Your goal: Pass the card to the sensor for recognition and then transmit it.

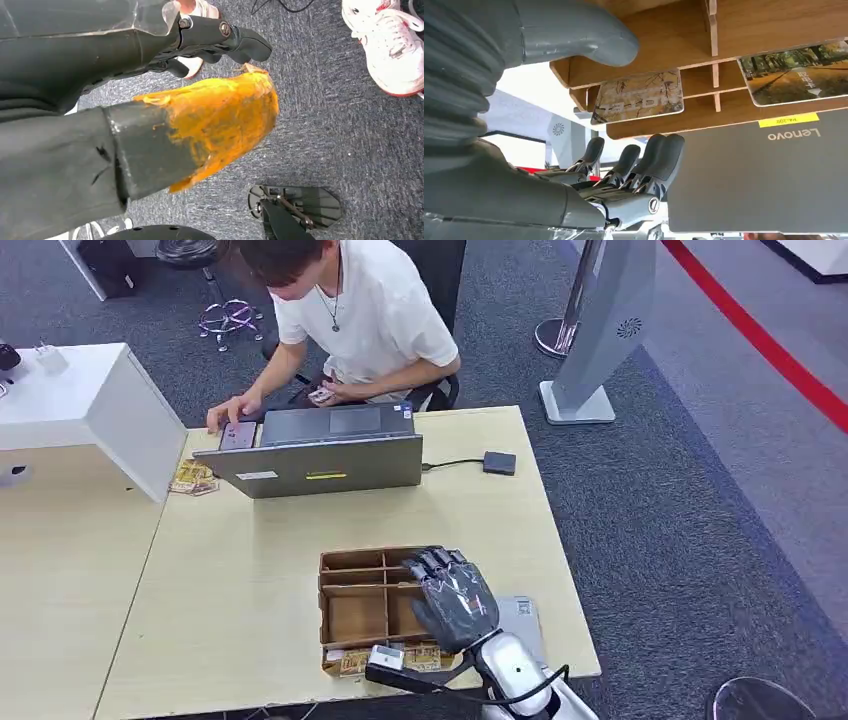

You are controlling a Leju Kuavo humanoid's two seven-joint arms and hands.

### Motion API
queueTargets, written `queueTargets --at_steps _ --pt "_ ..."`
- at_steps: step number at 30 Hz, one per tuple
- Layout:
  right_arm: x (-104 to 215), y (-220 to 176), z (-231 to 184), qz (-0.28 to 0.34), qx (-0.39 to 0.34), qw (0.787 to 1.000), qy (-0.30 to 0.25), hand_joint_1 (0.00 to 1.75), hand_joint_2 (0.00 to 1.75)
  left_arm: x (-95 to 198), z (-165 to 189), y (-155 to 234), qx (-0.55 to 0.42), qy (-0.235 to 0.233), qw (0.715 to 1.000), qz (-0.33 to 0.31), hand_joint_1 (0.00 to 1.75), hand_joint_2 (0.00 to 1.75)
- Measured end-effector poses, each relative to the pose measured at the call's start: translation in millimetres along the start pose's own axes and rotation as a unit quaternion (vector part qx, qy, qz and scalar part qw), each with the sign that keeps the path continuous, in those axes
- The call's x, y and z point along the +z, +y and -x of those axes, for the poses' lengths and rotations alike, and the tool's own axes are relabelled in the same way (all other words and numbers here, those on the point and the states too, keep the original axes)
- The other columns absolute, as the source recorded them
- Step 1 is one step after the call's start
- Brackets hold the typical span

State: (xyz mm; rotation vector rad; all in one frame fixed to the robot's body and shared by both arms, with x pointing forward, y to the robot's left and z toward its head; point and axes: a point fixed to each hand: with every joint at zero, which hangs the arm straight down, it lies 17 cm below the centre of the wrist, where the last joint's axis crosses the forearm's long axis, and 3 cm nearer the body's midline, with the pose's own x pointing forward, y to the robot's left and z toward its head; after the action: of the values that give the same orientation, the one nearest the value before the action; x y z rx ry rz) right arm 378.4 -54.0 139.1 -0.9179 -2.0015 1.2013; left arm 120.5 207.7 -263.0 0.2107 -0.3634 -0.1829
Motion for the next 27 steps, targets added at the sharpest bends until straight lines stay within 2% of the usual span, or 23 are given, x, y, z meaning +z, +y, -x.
queueTargets --at_steps 5,11,14,18,25,27 --pt "-0.1 0.9 0.6 -0.001 0.001 1.000 0.000 0.70 1.75 0.0 -0.2 0.0 -0.001 0.000 1.000 0.000 0.00 0.00" --pt "0.0 2.6 1.5 -0.004 0.001 1.000 0.002 0.84 1.75 0.0 -0.3 -0.1 -0.001 -0.001 1.000 0.000 0.00 0.00" --pt "-0.6 2.9 2.3 -0.004 0.000 1.000 0.003 0.80 1.75 0.0 -0.3 -0.1 -0.001 -0.001 1.000 0.000 0.00 0.00" --pt "-1.4 2.8 3.1 -0.004 0.001 1.000 0.003 0.86 1.75 0.0 -0.4 -0.1 -0.001 -0.001 1.000 0.000 0.00 0.00" --pt "-2.4 2.6 3.4 -0.004 0.001 1.000 0.004 0.84 1.75 0.0 -0.4 -0.1 -0.001 -0.001 1.000 0.000 0.00 0.00" --pt "-2.7 2.6 4.2 -0.004 0.001 1.000 0.005 0.89 1.75 0.0 -0.4 -0.1 -0.001 -0.001 1.000 0.000 0.00 0.00"
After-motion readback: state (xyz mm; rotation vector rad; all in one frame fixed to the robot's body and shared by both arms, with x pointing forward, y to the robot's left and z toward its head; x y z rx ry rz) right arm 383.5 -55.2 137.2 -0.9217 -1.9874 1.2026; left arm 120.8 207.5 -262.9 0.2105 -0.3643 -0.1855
